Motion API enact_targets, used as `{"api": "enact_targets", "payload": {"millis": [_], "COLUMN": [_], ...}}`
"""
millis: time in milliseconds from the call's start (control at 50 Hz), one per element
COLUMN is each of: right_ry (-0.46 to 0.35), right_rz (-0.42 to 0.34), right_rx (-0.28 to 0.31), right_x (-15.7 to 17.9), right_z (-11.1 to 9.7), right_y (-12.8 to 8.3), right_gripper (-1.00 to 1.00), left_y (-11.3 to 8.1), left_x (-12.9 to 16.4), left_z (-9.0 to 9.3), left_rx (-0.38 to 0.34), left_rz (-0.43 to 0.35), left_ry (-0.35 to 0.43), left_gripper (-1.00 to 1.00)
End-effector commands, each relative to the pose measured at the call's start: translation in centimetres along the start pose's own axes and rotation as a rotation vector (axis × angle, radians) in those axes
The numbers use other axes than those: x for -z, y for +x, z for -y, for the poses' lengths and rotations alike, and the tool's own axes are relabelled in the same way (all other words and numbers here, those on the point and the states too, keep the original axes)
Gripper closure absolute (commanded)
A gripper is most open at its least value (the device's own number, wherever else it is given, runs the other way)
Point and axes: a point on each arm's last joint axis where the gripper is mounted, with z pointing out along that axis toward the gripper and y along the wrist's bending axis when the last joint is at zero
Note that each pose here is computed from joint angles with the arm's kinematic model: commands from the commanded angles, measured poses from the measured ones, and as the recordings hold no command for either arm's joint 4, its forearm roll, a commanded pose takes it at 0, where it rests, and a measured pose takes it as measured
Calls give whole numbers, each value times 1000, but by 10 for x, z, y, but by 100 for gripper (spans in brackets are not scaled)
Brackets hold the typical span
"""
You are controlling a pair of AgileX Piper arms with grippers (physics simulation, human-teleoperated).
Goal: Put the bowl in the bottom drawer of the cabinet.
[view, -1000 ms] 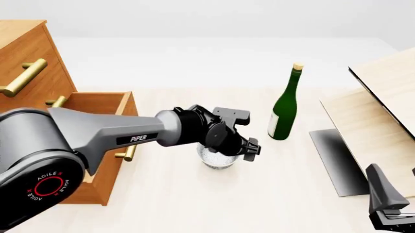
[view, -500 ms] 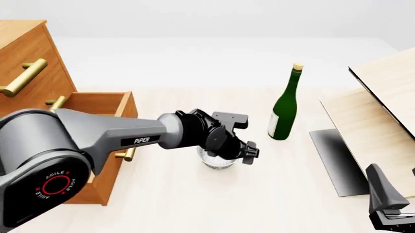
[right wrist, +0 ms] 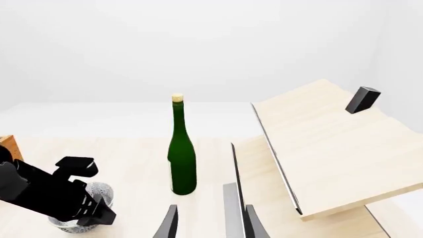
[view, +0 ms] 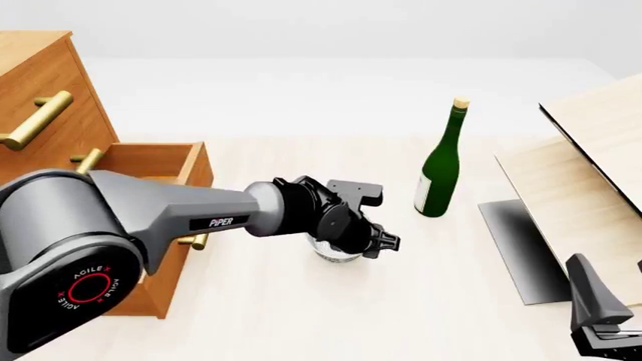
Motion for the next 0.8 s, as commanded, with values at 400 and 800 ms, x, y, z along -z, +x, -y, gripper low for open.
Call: {"api": "enact_targets", "payload": {"millis": [400, 800], "right_ry": [0, 0], "right_rz": [0, 0], "right_rx": [0, 0], "right_x": [0, 0], "right_z": [0, 0], "right_y": [0, 0], "right_gripper": [-100, -100], "left_y": [-3, -25], "left_x": [7, 54], "left_z": [1, 3], "left_rx": [-16, -33], "left_rz": [23, 135], "left_ry": [11, 51], "left_gripper": [100, 100]}}
